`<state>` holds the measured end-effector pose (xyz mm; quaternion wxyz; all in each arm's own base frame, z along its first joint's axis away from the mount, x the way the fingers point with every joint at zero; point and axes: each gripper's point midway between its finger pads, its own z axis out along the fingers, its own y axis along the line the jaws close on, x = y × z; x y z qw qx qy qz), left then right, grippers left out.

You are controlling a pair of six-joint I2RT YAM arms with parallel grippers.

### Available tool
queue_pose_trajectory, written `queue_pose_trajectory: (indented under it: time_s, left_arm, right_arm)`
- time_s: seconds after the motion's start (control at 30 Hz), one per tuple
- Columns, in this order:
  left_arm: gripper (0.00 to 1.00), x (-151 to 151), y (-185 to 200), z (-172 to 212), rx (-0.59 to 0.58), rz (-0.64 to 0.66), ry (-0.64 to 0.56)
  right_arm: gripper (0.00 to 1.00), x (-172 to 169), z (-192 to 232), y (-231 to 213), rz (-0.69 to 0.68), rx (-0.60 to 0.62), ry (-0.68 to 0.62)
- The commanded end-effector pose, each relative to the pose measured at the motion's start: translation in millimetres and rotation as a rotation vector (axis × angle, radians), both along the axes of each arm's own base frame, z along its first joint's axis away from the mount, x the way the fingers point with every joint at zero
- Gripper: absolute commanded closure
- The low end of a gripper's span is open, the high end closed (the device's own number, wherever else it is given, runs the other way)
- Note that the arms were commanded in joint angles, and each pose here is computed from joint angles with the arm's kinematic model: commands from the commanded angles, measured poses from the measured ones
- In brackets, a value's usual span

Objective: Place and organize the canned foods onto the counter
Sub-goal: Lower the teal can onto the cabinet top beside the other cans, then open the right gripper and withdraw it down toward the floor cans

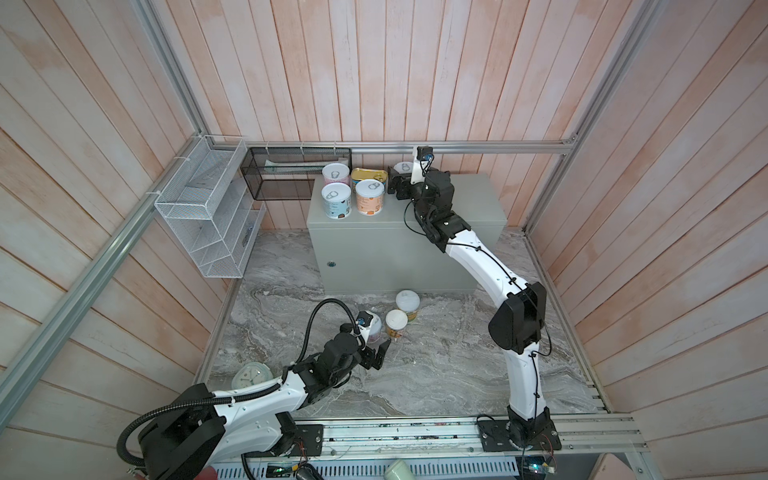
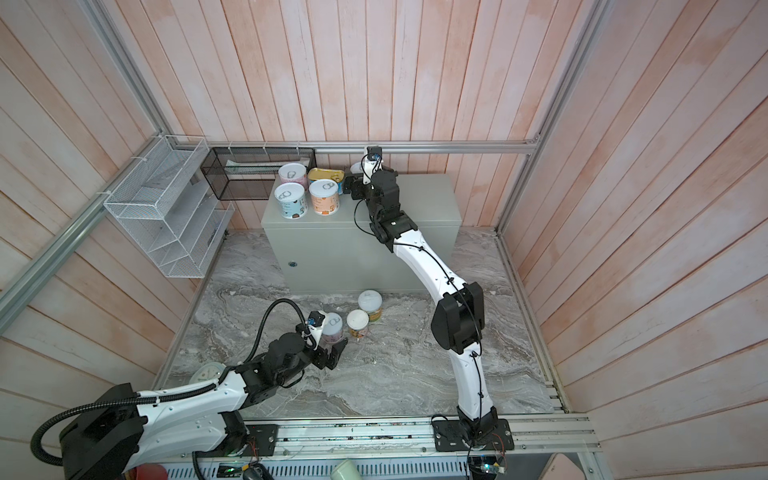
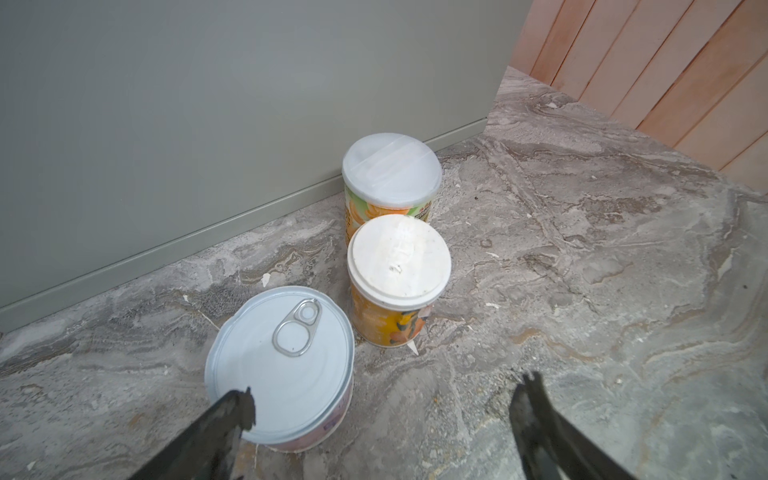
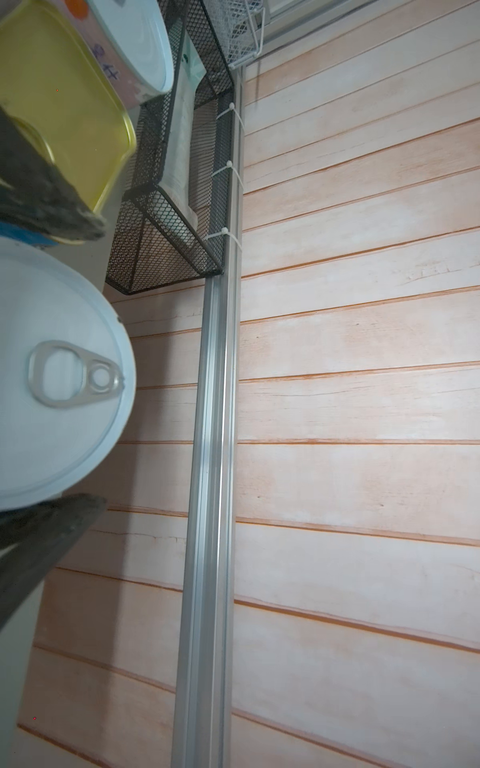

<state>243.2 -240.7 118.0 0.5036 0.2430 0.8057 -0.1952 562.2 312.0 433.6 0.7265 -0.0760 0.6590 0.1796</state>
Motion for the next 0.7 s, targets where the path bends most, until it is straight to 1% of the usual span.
queue_pose_trajectory:
  time_s: [0.0, 0.13, 0.27, 0.43, 0.53, 0.6, 0.67]
  left_arm:
    - [0.00, 5, -3, 11, -0.009, 0.008, -0.021]
    - [0.00, 4, -4, 10, -0.006, 0.000, -0.023]
    - [0.00, 4, -4, 10, -0.004, 0.002, -0.015]
    - [0.00, 2, -4, 9, -0.008, -0.007, -0.018]
    - [0.00, 6, -2, 9, -0.007, 0.020, -0.014]
    - [0.00, 9, 3, 9, -0.004, 0.052, -0.013]
    - [0.00, 11, 5, 11, -0.013, 0.071, -0.014]
  right_arm:
    - [0.05, -31, 52, -19, -0.009, 0.080, -0.101]
    - [0.05, -58, 62, -28, 0.003, 0.081, -0.125]
    - [0.05, -93, 64, -44, -0.011, 0.073, -0.130]
    - [0.06, -145, 51, -87, -0.022, 0.211, -0.064]
    - [0.06, -183, 44, -115, -0.019, 0.280, -0.073]
    - [0.06, -203, 39, -132, -0.036, 0.291, -0.065]
    - [0.06, -216, 27, -147, -0.074, 0.288, -0.030]
